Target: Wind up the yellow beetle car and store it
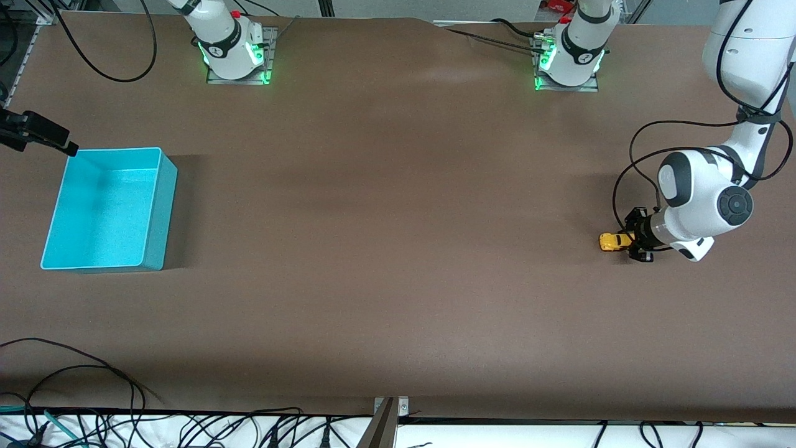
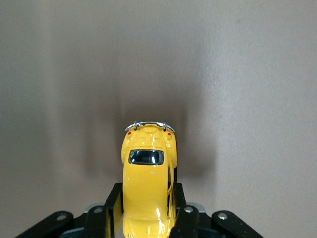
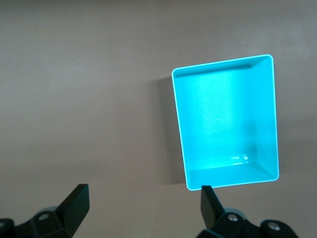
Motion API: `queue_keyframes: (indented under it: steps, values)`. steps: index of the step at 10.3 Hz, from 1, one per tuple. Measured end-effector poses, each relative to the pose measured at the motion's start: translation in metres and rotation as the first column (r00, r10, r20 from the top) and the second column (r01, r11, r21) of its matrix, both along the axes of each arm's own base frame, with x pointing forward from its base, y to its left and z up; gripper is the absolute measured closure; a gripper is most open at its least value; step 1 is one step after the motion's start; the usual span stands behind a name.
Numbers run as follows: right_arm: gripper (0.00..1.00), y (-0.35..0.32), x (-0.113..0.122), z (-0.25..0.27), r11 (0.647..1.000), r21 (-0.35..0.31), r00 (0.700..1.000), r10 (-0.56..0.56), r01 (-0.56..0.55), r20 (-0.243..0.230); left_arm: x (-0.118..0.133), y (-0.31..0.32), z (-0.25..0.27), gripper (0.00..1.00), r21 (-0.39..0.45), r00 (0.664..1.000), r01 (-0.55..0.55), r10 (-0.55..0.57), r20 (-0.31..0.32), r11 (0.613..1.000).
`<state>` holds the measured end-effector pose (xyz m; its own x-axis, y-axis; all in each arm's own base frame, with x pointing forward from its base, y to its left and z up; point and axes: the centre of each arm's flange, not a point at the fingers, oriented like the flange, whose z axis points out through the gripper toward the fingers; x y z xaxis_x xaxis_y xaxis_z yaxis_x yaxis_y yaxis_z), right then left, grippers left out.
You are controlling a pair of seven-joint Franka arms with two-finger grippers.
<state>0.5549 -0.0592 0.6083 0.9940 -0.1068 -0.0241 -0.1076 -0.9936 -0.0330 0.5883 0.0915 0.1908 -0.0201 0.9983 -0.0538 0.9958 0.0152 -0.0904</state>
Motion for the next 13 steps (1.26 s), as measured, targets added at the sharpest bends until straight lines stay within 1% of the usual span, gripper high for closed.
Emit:
queue_keyframes:
  steps: [4, 13]
  values:
    - [0.00, 0.000, 0.000, 0.000, 1.000, 0.000, 1.000, 0.000, 0.000, 0.001, -0.002, 0.016, 0.000, 0.56, -0.005, 0.999, 0.036, -0.036, 0.005, 0.999]
    - [0.00, 0.000, -0.001, 0.003, 1.000, 0.000, 1.000, 0.001, -0.001, 0.007, -0.002, 0.017, 0.000, 0.56, -0.005, 0.999, 0.037, -0.037, 0.005, 0.999]
